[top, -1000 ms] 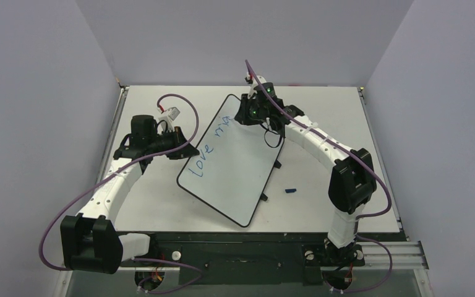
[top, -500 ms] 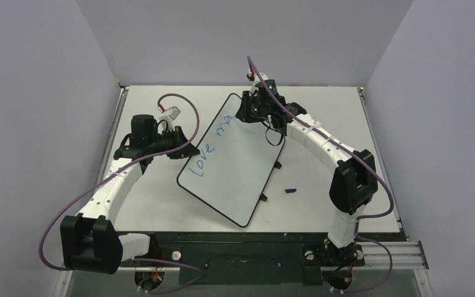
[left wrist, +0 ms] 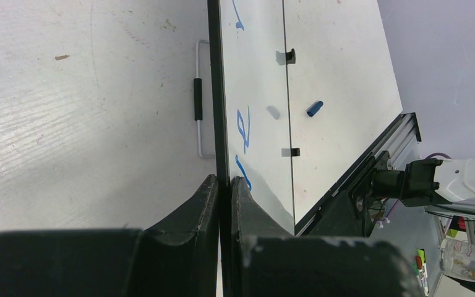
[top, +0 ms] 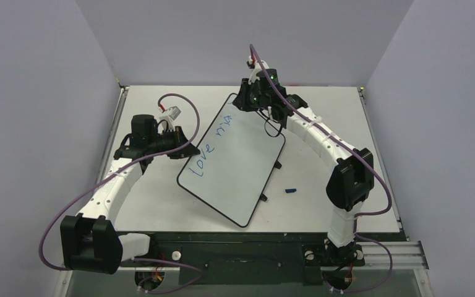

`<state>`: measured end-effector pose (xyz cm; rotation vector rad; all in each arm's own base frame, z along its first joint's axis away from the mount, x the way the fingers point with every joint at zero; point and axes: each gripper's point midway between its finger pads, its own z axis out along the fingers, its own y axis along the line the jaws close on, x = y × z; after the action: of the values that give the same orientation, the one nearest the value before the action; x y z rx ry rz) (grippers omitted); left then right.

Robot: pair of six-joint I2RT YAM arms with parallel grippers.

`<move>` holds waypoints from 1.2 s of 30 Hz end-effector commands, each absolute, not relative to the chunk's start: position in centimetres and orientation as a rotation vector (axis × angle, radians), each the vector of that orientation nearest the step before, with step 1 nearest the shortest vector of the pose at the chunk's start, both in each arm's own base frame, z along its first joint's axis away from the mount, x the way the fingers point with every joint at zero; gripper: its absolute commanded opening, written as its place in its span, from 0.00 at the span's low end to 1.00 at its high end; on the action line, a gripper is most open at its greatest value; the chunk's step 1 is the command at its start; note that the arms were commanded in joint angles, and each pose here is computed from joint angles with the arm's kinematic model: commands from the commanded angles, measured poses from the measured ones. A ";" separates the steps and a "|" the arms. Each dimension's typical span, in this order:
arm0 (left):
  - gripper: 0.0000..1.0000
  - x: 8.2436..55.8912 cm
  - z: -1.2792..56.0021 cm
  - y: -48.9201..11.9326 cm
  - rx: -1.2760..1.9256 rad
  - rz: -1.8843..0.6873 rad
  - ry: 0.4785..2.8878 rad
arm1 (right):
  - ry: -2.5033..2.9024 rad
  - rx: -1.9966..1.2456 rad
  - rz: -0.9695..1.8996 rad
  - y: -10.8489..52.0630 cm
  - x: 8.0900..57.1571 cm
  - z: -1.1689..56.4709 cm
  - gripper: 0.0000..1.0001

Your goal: Write a sentence on the whiteboard

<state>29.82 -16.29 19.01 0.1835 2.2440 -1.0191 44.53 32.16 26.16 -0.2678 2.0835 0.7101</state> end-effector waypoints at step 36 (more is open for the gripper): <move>0.00 30.3 21.8 -17.0 0.336 -0.981 2.123 | 2.188 -0.298 0.681 30.8 41.9 21.6 0.00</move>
<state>29.67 -16.25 18.78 0.1804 2.2586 -1.0086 42.92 31.52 20.81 -0.2833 2.1972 0.6959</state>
